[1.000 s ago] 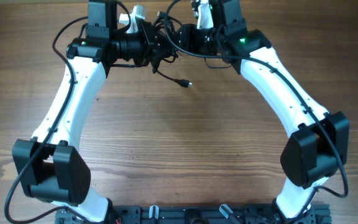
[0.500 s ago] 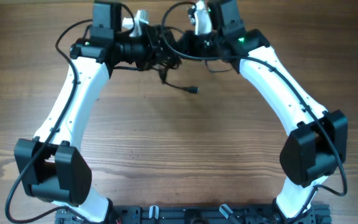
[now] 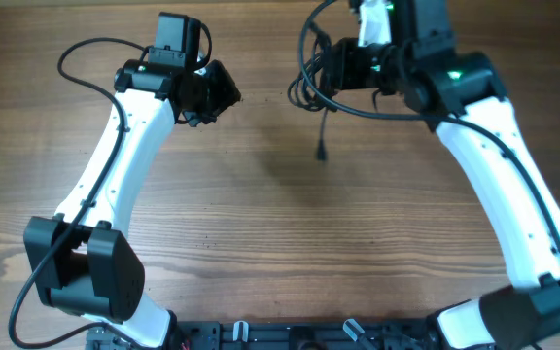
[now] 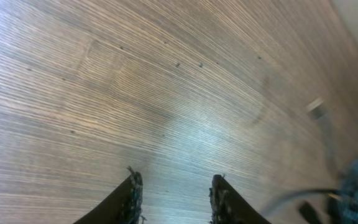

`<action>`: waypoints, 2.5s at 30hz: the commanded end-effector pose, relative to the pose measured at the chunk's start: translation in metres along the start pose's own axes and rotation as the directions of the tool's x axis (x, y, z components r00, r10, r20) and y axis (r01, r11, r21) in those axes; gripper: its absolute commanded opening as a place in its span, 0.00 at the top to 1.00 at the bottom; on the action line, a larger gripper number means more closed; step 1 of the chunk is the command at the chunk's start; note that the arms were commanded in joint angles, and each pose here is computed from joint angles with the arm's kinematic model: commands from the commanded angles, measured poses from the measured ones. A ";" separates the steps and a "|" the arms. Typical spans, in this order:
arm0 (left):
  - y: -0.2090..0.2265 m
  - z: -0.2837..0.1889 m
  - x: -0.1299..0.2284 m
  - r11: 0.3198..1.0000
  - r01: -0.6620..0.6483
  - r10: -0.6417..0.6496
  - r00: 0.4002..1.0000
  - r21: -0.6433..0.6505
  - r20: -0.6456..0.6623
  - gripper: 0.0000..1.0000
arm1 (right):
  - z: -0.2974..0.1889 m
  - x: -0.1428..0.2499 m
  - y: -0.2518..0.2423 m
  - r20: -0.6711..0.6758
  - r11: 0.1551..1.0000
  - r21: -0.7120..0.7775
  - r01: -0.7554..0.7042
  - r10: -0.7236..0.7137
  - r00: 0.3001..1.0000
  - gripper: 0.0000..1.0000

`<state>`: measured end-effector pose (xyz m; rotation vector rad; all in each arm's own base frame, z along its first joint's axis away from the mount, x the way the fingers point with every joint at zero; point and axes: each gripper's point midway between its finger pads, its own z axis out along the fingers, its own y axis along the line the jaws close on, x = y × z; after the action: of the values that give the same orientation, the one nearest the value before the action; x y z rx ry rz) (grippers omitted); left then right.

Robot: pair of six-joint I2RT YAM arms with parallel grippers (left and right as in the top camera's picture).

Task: Untangle cables

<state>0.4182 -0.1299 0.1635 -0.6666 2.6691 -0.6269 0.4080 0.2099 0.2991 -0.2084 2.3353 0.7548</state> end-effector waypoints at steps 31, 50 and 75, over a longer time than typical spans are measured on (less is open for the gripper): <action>-0.124 -0.016 0.085 0.582 -0.529 0.657 0.753 0.618 0.026 0.43 | -0.007 0.008 0.021 -0.063 0.991 -0.095 -0.099 0.093 0.994 0.96; -0.078 0.032 0.044 0.818 -0.475 0.510 0.860 0.326 -0.026 0.96 | -0.089 -0.059 0.034 0.124 0.913 -0.385 -0.134 0.194 0.973 0.96; -0.104 -0.011 0.048 0.815 0.018 0.207 0.924 0.579 -0.320 0.96 | 0.014 0.030 0.005 -0.147 0.994 -0.088 -0.070 0.057 0.987 0.49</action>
<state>0.4171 -0.2372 0.1876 -0.1498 2.6051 -1.3613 0.3842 0.2180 0.2957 -0.2037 2.4218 0.9868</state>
